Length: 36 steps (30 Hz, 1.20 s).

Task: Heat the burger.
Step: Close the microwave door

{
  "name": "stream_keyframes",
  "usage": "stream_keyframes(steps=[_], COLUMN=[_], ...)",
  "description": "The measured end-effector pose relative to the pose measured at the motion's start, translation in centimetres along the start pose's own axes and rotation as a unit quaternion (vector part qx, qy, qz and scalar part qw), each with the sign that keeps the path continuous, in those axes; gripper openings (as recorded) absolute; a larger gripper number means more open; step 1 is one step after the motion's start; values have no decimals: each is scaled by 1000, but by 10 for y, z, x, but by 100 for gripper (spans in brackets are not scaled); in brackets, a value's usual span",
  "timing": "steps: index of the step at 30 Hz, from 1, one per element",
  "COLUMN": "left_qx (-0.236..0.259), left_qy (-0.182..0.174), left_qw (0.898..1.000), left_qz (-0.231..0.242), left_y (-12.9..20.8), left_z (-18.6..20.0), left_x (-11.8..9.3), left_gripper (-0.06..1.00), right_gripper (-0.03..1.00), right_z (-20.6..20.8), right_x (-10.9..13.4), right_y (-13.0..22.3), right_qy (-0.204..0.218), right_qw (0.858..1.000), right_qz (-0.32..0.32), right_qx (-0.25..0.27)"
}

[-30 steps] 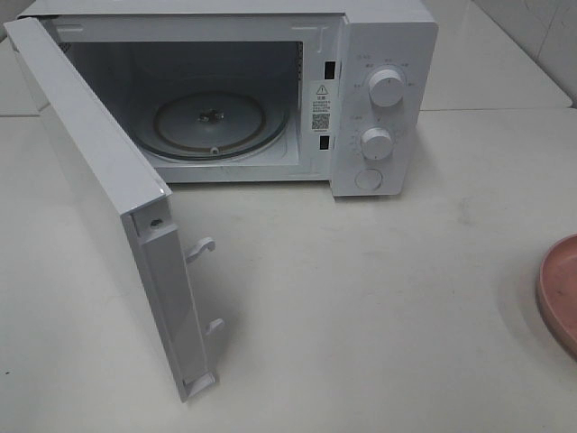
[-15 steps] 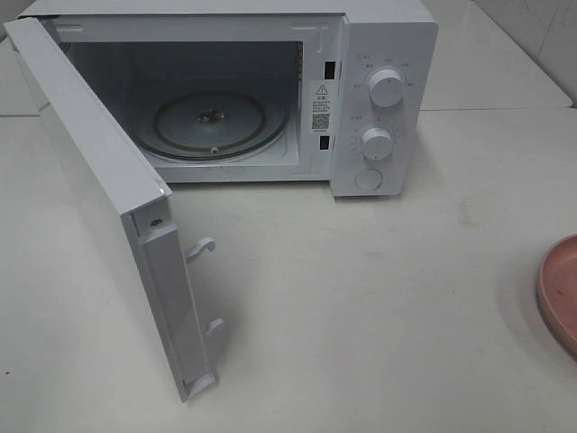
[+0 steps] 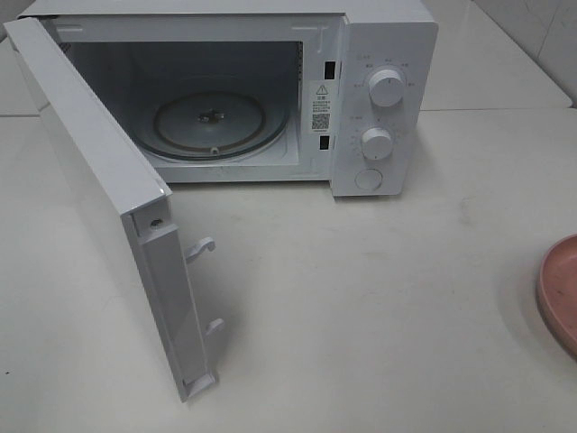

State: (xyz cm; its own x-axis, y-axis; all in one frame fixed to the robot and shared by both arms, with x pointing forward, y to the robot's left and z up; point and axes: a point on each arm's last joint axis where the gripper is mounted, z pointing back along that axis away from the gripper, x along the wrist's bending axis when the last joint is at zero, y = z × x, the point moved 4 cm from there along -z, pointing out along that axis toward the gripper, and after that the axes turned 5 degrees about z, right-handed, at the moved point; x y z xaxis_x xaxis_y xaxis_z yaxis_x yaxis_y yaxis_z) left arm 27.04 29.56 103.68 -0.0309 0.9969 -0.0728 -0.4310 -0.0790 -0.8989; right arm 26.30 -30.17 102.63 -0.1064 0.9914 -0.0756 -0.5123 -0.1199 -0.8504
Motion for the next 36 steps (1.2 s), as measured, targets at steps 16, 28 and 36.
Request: stream_keyframes(steps=[16, 28, 36], left_qx=[-3, 23, 1], left_qy=[3, -6, -15], left_qw=[1000, 1000, 1000], left_qz=[4, 13, 18], left_y=[-27, -40, -44], left_z=[-11, -66, -113], left_x=[-1, 3, 8], left_gripper=[67, 16, 0], right_gripper=[76, 76, 76], right_z=[0, 0, 0], right_x=[0, 0, 0], right_y=[0, 0, 0], right_qy=[0, 0, 0], right_qw=[1000, 1000, 1000], right_qz=[0, 0, 0], right_qx=[0, 0, 0])
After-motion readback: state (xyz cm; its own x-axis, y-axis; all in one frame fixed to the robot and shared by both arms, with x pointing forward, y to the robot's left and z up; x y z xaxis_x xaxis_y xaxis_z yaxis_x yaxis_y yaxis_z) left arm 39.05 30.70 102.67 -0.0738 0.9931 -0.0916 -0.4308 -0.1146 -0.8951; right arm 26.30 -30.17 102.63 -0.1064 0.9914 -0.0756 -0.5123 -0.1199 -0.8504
